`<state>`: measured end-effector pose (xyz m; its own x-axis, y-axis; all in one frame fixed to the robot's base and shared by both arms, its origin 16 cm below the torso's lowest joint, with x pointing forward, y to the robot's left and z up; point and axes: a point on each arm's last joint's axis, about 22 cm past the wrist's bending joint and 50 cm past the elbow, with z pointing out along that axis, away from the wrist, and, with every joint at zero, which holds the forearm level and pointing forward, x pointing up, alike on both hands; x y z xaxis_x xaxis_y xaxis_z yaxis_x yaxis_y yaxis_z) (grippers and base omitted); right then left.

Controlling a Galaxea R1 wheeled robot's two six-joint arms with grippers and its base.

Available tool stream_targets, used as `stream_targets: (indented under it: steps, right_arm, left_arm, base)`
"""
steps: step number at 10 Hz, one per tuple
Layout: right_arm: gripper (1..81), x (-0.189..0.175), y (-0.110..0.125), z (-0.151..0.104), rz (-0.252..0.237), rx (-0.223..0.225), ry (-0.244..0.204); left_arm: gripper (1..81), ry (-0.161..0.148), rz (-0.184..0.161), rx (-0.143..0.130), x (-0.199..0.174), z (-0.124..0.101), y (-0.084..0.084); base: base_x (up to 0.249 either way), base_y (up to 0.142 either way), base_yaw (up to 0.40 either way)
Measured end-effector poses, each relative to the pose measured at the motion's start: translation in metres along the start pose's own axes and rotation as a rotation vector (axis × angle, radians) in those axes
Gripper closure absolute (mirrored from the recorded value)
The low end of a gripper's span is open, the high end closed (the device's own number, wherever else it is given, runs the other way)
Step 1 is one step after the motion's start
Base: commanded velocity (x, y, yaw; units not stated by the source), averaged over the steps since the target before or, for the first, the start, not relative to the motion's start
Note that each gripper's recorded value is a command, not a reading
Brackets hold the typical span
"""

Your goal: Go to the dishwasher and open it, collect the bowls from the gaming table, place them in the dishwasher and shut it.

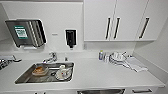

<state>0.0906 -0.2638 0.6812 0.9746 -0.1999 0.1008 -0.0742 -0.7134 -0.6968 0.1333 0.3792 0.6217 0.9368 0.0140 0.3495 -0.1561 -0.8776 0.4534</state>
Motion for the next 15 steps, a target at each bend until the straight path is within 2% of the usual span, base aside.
stream_targets:
  steps: [2, 5, 6, 7, 8, 9, 11, 13, 15]
  right_arm:
    - [1.0, 0.028, -0.012, -0.003, -0.030, 0.025, 0.035]
    - [1.0, 0.066, -0.004, 0.003, -0.063, 0.017, 0.084]
    - [1.0, 0.077, -0.002, 0.004, -0.065, 0.015, 0.101]
    - [1.0, 0.088, -0.001, 0.005, -0.051, 0.018, 0.118]
    - [1.0, 0.103, 0.002, 0.002, -0.034, 0.014, 0.139]
    - [1.0, 0.117, 0.002, -0.001, -0.025, 0.015, 0.151]
    - [1.0, 0.144, -0.013, 0.009, 0.017, 0.054, 0.155]
    - [1.0, 0.155, -0.002, 0.013, 0.050, 0.039, 0.139]
    - [1.0, 0.161, 0.008, 0.025, 0.075, 0.031, 0.118]
  left_arm:
    - [1.0, 0.050, 0.024, 0.007, 0.034, -0.027, -0.008]
    - [1.0, 0.188, 0.079, -0.060, 0.120, -0.050, 0.022]
    - [1.0, 0.208, 0.087, -0.076, 0.136, -0.058, 0.032]
    - [1.0, 0.233, 0.102, -0.115, 0.153, -0.062, 0.051]
    - [1.0, 0.241, 0.118, -0.162, 0.166, -0.065, 0.074]
    - [1.0, 0.232, 0.133, -0.193, 0.176, -0.070, 0.089]
    - [1.0, 0.219, 0.167, -0.204, 0.198, -0.079, 0.095]
    - [1.0, 0.172, 0.176, -0.204, 0.202, -0.076, 0.091]
    - [1.0, 0.144, 0.173, -0.202, 0.208, -0.063, 0.082]
  base:
    - [0.000, 0.000, 0.000]
    - [0.000, 0.000, 0.000]
    - [0.000, 0.000, 0.000]
    - [0.000, 0.000, 0.000]
    - [0.000, 0.000, 0.000]
    - [0.000, 0.000, 0.000]
    - [0.000, 0.000, 0.000]
    - [0.000, 0.000, 0.000]
    - [0.000, 0.000, 0.000]
